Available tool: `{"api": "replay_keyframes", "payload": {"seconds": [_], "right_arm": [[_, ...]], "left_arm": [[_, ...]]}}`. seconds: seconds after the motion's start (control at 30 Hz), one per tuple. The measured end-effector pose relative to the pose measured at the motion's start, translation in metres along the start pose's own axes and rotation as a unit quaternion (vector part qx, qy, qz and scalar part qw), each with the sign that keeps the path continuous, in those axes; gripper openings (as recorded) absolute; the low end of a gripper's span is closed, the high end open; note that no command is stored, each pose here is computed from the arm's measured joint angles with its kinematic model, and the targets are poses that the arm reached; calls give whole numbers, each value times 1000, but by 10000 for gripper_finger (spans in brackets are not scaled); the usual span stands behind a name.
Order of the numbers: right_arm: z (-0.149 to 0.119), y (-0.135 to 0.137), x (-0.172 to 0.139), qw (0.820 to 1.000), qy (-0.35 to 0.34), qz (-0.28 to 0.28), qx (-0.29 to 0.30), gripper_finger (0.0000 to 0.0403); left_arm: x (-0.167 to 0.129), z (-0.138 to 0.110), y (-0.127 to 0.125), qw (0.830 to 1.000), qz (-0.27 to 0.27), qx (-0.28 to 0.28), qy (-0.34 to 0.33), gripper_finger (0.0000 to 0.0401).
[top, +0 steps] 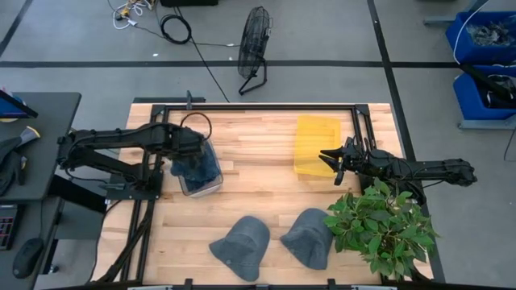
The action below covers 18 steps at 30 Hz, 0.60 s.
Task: Pick & Place hat
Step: Put the blue cap into the transparent bin
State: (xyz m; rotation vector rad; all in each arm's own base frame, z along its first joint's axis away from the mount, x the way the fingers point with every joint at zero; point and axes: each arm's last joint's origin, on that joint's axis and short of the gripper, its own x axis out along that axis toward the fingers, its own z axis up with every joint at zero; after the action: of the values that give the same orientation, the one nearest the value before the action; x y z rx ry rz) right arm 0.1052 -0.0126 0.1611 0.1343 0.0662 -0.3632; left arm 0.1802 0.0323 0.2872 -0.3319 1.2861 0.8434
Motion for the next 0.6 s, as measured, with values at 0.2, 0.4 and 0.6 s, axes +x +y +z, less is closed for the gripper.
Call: {"api": "replay_keyframes", "payload": {"seconds": [0.2,0.4,0.6], "right_arm": [[0,0,0,1000,0,0,0,100],[0,0,0,1000,0,0,0,100],[0,0,0,1000,1,0,-1,100]], "left_arm": [[8,14,-12,995,-41,-36,-79,5],[34,8,-20,992,-47,-94,-65,7],[43,7,-23,992,-36,-88,-77,8]]}}
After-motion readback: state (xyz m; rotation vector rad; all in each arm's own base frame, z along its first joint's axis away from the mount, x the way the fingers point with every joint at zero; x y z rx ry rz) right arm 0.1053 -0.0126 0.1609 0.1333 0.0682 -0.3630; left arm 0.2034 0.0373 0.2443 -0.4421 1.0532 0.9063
